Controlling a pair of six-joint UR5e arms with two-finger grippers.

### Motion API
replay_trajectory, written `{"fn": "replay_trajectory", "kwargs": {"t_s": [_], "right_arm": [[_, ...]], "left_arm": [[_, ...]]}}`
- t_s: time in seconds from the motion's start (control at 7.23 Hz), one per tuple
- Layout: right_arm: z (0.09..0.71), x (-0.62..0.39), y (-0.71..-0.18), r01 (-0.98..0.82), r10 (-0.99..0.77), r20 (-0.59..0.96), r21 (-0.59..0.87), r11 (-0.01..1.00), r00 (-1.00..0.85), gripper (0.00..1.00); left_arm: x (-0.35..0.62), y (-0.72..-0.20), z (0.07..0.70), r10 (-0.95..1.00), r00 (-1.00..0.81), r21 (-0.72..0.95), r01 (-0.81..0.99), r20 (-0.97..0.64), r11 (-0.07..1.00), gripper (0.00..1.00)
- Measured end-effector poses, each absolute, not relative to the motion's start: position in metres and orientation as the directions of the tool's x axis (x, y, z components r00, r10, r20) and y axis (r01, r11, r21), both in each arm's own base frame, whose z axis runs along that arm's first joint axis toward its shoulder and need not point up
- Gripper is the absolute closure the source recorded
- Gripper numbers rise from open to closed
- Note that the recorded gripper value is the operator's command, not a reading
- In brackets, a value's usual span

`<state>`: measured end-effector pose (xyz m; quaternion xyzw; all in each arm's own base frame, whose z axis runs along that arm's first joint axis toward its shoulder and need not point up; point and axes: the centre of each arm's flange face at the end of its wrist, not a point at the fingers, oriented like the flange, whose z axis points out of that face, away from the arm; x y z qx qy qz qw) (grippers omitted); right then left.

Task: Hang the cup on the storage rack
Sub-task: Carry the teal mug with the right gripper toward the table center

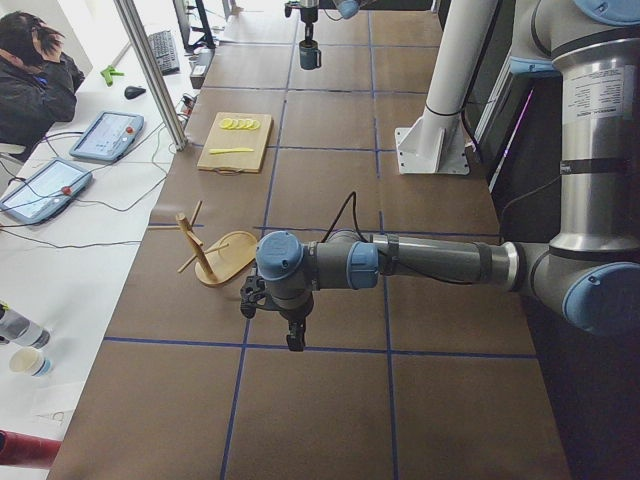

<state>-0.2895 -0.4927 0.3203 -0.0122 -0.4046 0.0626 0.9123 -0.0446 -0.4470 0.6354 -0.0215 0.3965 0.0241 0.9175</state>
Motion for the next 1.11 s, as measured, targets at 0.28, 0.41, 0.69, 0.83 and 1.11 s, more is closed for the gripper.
{"fn": "replay_trajectory", "kwargs": {"t_s": [0.28, 0.41, 0.69, 0.83, 1.11], "right_arm": [[0.256, -0.373, -0.467, -0.162, 0.203, 0.723, -0.127, 0.979, 0.66, 1.0], [0.232, -0.415, -0.454, -0.199, 0.246, 0.715, -0.152, 0.968, 0.655, 1.0], [0.198, -0.489, -0.436, -0.263, 0.321, 0.691, -0.192, 0.945, 0.648, 1.0], [0.189, -0.522, -0.434, -0.287, 0.347, 0.676, -0.205, 0.936, 0.65, 1.0], [0.186, -0.573, -0.431, -0.309, 0.376, 0.666, -0.223, 0.925, 0.644, 1.0]], "left_arm": [[-0.045, -0.447, 0.634, 0.029, 0.684, -0.018, -0.061, -0.729, 0.998, 0.0], [-0.045, -0.447, 0.635, 0.028, 0.684, -0.019, -0.062, -0.729, 0.998, 0.0], [-0.044, -0.447, 0.636, 0.028, 0.684, -0.021, -0.063, -0.729, 0.998, 0.0], [-0.044, -0.447, 0.637, 0.027, 0.683, -0.022, -0.064, -0.729, 0.998, 0.0], [-0.044, -0.447, 0.638, 0.027, 0.683, -0.023, -0.064, -0.73, 0.998, 0.0]]}}
